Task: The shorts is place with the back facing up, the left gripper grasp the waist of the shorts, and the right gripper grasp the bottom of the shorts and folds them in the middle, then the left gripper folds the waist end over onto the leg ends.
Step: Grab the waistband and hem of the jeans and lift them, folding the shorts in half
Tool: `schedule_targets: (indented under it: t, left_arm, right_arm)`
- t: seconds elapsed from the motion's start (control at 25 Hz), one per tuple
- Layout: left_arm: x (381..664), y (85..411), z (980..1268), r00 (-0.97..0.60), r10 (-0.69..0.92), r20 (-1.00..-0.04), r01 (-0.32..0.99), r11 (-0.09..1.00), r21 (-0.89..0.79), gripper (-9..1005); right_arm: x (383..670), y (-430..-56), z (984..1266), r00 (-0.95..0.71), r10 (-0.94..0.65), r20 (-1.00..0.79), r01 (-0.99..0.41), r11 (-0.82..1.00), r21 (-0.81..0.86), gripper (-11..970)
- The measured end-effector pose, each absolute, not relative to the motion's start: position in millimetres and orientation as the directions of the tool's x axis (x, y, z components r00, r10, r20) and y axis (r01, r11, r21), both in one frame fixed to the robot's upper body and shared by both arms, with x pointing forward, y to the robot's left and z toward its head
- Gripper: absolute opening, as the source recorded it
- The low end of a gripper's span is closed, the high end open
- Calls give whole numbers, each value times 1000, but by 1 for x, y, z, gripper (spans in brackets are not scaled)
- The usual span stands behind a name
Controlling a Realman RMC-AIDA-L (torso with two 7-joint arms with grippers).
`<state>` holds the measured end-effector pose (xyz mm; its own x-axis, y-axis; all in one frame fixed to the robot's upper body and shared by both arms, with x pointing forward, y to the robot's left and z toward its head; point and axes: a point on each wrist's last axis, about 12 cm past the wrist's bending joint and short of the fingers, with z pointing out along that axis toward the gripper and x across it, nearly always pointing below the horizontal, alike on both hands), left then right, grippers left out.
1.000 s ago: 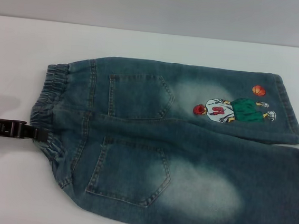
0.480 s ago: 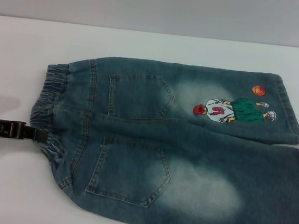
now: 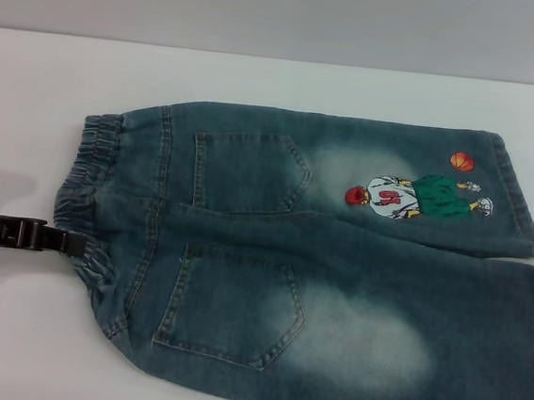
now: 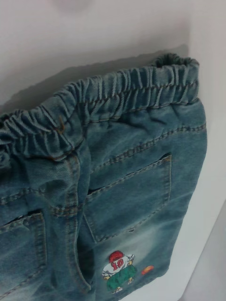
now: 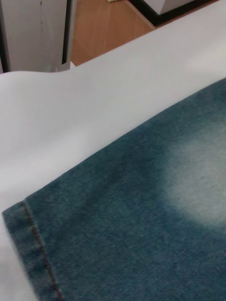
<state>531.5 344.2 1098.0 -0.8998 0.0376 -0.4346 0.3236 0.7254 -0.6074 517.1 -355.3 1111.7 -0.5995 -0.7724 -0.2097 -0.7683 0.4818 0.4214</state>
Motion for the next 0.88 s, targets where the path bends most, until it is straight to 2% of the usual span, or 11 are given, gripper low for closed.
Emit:
schedule_targets:
  t: [0.88]
  left_arm:
    - [532, 342, 1099, -900, 49, -433, 332, 720, -609, 34]
  right_arm:
    - [517, -340, 1104, -584, -776, -239, -782, 457, 424, 483]
